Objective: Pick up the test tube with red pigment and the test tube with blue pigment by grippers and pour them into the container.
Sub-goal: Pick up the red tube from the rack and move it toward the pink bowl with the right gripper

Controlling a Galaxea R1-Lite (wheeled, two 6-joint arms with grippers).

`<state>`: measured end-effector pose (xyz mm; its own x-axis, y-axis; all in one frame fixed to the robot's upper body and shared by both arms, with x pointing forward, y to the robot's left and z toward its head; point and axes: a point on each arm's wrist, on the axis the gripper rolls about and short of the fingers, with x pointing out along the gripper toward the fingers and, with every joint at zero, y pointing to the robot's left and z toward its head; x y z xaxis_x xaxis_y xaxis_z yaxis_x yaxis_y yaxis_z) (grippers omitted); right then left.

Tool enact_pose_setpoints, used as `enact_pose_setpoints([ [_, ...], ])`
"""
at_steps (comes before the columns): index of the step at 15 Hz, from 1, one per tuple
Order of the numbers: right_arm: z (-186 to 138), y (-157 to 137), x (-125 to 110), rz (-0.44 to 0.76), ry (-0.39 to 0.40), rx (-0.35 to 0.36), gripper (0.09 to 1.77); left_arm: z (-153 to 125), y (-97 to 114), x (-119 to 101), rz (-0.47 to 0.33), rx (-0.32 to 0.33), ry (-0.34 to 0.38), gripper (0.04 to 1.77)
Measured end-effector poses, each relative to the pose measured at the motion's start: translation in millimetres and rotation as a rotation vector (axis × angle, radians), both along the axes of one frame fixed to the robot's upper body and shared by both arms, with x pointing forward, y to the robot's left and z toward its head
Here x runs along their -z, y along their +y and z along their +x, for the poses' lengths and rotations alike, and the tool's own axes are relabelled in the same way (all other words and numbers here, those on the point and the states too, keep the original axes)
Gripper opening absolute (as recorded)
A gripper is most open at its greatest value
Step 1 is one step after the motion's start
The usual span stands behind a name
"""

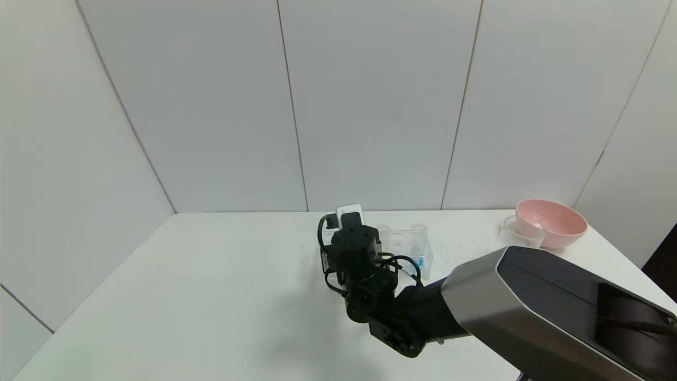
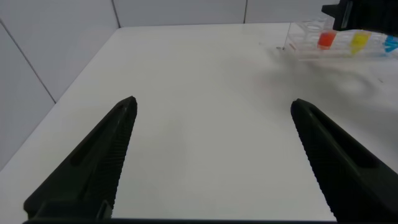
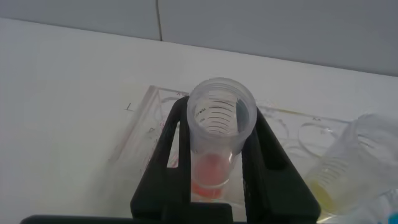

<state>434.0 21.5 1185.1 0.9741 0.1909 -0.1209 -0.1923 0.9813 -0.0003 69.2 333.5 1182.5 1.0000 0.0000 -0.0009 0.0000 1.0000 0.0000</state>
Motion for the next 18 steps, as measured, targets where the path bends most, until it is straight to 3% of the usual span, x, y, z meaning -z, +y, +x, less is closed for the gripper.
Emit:
enact_pose_setpoints([
  [8,-18,-7,-63,-0.004,-0.041,-0.015,0.53,0,0,0,0.0,0.0,0.0,1.76],
  [18,-19,-8,-70,0.002,-0.05,-0.018,0.53,0,0,0,0.0,0.0,0.0,1.76],
])
